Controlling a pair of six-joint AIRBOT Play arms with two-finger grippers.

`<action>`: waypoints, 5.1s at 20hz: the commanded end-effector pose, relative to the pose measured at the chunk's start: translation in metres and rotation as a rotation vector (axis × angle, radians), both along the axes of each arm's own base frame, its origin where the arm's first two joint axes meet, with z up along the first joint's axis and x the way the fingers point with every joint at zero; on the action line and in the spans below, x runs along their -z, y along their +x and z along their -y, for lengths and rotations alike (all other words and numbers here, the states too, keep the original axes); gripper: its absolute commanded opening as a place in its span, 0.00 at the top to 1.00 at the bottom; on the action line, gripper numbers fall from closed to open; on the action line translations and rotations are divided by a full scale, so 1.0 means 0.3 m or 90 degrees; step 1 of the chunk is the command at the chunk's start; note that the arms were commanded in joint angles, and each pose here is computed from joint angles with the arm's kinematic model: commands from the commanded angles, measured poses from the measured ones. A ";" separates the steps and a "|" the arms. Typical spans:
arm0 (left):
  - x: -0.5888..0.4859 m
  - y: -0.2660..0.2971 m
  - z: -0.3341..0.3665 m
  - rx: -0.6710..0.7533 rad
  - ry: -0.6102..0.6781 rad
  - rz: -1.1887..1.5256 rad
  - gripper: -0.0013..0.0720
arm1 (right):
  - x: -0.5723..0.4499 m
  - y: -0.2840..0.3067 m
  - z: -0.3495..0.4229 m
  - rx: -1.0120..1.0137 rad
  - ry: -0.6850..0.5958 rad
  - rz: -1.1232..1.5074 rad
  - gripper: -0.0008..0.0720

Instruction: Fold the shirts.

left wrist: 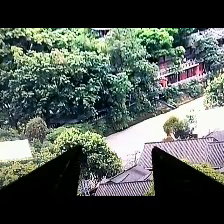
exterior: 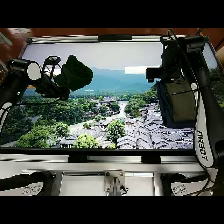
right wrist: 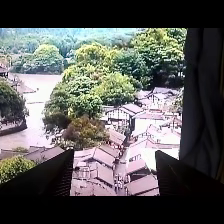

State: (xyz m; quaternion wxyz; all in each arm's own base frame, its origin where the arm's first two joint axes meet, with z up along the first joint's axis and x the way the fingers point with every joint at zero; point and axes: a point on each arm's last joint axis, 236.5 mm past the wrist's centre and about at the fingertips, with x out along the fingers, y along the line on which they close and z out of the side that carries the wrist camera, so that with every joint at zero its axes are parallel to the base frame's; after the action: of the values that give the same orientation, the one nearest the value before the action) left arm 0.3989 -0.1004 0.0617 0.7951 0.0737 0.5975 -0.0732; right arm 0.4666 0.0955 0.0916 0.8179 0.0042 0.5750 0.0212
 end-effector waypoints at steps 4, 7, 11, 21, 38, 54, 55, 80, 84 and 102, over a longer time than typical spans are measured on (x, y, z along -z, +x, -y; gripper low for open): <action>0.001 0.000 0.001 0.001 0.000 0.000 0.27 | -0.001 0.001 -0.001 0.000 0.000 0.001 0.15; 0.001 0.000 0.001 0.001 0.000 0.000 0.27 | -0.001 0.001 -0.001 0.000 0.000 0.001 0.14; 0.001 0.000 0.001 0.001 0.000 0.000 0.27 | -0.001 0.001 -0.001 0.000 0.000 0.001 0.15; -0.028 0.078 0.057 0.005 -0.046 0.066 0.27 | 0.000 -0.002 -0.009 0.001 0.007 -0.002 0.15; 0.362 0.741 -0.101 -0.141 -0.110 0.200 0.02 | 0.014 -0.019 -0.022 -0.034 0.005 -0.018 0.15; -0.512 0.609 0.255 0.028 -0.191 0.455 0.92 | -0.107 -0.057 -0.048 -0.038 0.041 0.022 0.15; -0.683 0.520 0.303 0.055 -0.208 0.506 0.92 | -0.178 -0.073 -0.030 -0.036 0.036 0.053 0.15; 0.207 -0.527 0.406 0.056 -0.074 -0.060 0.92 | 0.115 -0.692 0.011 -0.099 0.075 -0.104 0.15; 0.109 -0.501 0.374 0.064 -0.084 0.007 0.92 | 0.354 -0.810 -0.095 -0.043 0.274 -0.259 0.15; 0.059 -0.433 0.366 0.075 -0.083 0.080 0.92 | 0.617 -0.677 -0.214 0.051 0.373 -0.294 0.14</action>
State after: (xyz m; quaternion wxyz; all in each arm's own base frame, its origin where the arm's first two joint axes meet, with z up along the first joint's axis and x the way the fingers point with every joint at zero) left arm 0.2653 -0.2075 0.0416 0.8232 0.0644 0.5439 -0.1497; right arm 0.2522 0.1592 -0.0853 0.6083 0.2721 0.7265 0.1679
